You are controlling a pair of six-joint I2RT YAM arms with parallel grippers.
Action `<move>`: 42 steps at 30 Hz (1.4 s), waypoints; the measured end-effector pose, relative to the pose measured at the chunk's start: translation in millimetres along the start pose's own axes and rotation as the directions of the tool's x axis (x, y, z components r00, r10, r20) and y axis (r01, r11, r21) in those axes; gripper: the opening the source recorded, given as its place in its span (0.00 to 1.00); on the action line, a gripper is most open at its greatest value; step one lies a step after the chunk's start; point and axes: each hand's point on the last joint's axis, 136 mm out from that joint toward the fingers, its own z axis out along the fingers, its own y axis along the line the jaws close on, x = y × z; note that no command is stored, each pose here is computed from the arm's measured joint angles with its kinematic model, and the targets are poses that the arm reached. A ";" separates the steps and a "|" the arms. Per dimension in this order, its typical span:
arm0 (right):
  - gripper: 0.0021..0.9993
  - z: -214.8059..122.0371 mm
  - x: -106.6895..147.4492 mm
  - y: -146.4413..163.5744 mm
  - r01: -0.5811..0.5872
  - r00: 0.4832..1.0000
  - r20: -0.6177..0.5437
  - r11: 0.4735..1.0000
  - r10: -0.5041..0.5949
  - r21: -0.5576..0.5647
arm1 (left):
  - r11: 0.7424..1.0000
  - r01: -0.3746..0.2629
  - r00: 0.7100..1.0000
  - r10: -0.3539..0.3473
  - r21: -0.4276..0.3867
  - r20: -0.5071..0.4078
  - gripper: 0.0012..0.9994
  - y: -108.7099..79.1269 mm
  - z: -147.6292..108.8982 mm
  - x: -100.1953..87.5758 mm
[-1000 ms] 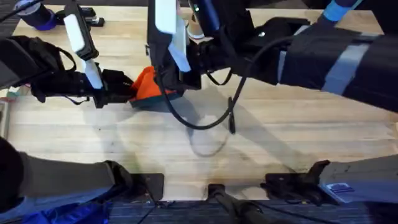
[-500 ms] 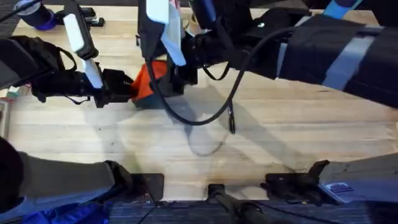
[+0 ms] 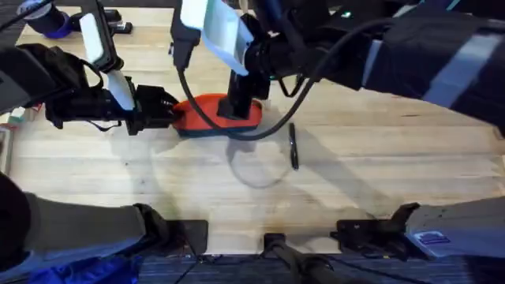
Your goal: Unzip the bag, pick up the pens from the table one at a time and place them inside, then zip the bag closed.
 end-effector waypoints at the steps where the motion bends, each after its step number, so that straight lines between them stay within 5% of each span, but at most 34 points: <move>1: 1.00 -3.3 0.6 -3.0 -0.015 1.000 -0.003 1.000 0.015 0.013 | 1.000 0.000 1.000 0.000 0.000 0.000 0.04 0.1 0.0 0.1; 9: 1.00 -44.1 13.8 -46.1 -0.335 0.942 0.048 0.936 0.332 0.109 | 1.000 0.000 1.000 0.000 0.000 0.000 0.04 0.1 0.0 0.1; 19: 1.00 -52.8 50.0 -36.5 -0.681 0.729 -0.040 0.730 0.683 0.052 | 1.000 0.000 1.000 0.000 0.000 0.000 0.04 0.1 0.0 0.1; 24: 1.00 -54.0 60.2 -23.5 -0.738 0.667 -0.102 0.673 0.738 0.047 | 1.000 0.000 1.000 0.000 0.000 0.000 0.04 0.1 0.0 0.1; 38: 1.00 -54.3 61.7 -19.8 -0.779 0.618 -0.114 0.625 0.778 0.046 | 1.000 0.000 1.000 0.000 0.000 0.000 0.04 0.0 0.0 0.0; 42: 1.00 -53.6 57.5 -24.5 -0.832 0.547 -0.084 0.552 0.833 0.052 | 1.000 0.000 1.000 0.000 0.000 0.000 0.04 0.1 0.0 0.0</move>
